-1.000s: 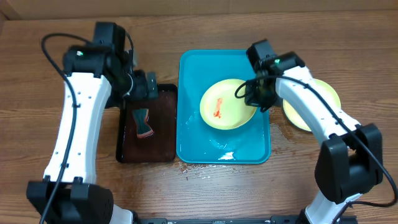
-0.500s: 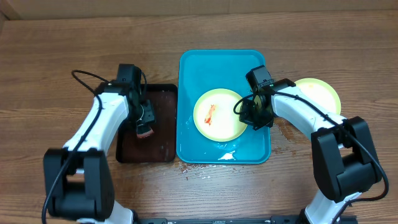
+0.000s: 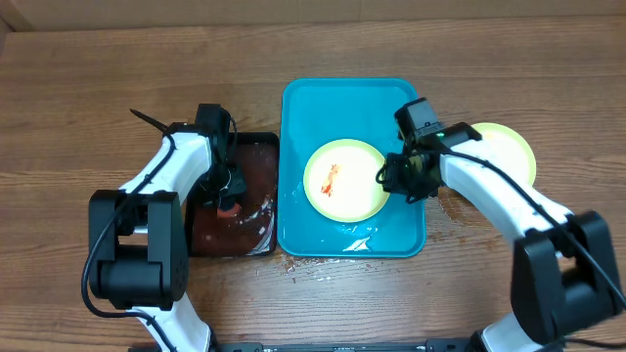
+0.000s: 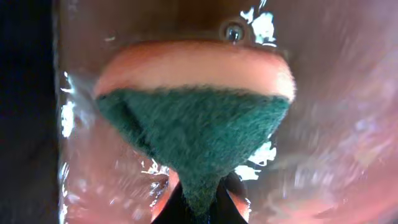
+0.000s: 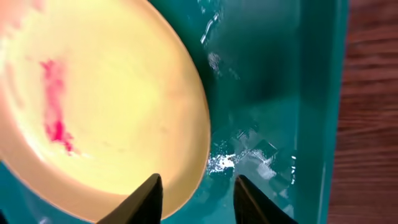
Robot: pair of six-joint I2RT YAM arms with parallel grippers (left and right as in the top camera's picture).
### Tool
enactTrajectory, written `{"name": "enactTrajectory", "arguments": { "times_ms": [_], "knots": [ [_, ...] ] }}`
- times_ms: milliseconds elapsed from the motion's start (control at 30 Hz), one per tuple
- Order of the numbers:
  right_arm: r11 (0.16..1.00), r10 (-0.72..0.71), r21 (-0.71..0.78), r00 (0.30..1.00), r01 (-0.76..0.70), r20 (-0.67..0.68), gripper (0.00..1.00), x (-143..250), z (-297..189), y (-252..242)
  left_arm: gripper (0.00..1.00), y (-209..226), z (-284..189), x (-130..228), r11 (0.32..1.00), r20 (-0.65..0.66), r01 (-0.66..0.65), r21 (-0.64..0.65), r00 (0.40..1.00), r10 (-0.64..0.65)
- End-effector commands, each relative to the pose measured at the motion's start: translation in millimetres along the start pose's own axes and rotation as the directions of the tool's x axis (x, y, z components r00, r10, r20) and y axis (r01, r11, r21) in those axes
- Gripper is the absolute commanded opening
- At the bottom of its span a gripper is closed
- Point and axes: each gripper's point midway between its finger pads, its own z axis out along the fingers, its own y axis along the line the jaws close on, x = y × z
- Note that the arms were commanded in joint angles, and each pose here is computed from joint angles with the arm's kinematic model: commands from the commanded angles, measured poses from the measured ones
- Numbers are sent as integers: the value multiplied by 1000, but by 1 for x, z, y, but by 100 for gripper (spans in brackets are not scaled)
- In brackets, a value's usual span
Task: Clean dirty plates on tray and stack at the side
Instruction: 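Grasp the sponge with the left gripper and lift it, then scrub the yellow plate with the sponge while right gripper holds it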
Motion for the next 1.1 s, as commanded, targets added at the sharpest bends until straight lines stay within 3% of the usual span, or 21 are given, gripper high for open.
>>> {"name": "enactTrajectory", "arguments": {
  "times_ms": [0, 267, 433, 500, 533, 600, 667, 900, 1067],
  "knots": [
    [999, -2, 37, 999, 0, 45, 43, -10, -7, -13, 4, -12, -30, -12, 998, 43, -37, 45, 998, 35],
    [999, 5, 47, 997, -8, 75, 47, -18, 2, -19, 4, -68, -114, -24, 967, 196, -221, 130, 961, 194],
    [998, -62, -18, 996, 63, 61, 45, -17, 28, -10, 4, -119, -136, -20, 923, 289, -336, 189, 917, 274],
    [998, -64, -26, 997, 65, 43, 39, -15, 37, -9, 4, -145, -139, -15, 895, 311, -368, 252, 907, 286],
    [998, -65, -24, 997, 66, 39, 29, -15, 41, -9, 4, -156, -139, -12, 883, 314, -379, 279, 904, 289],
    [998, -61, -22, 998, 62, 31, 11, -14, 48, -10, 4, -180, -136, -7, 857, 313, -392, 334, 904, 291],
    [999, -48, -18, 999, 48, 23, 4, -13, 51, -11, 4, -201, -130, 0, 833, 300, -401, 382, 906, 299],
    [999, -49, -12, 999, 49, 10, 4, -10, 53, -12, 4, -265, -70, 31, 778, 159, -388, 495, 920, 358],
    [999, -51, -8, 999, 51, 0, 4, -8, 58, -12, 4, -278, -20, 49, 810, 37, -334, 482, 931, 362]
  ]
}}
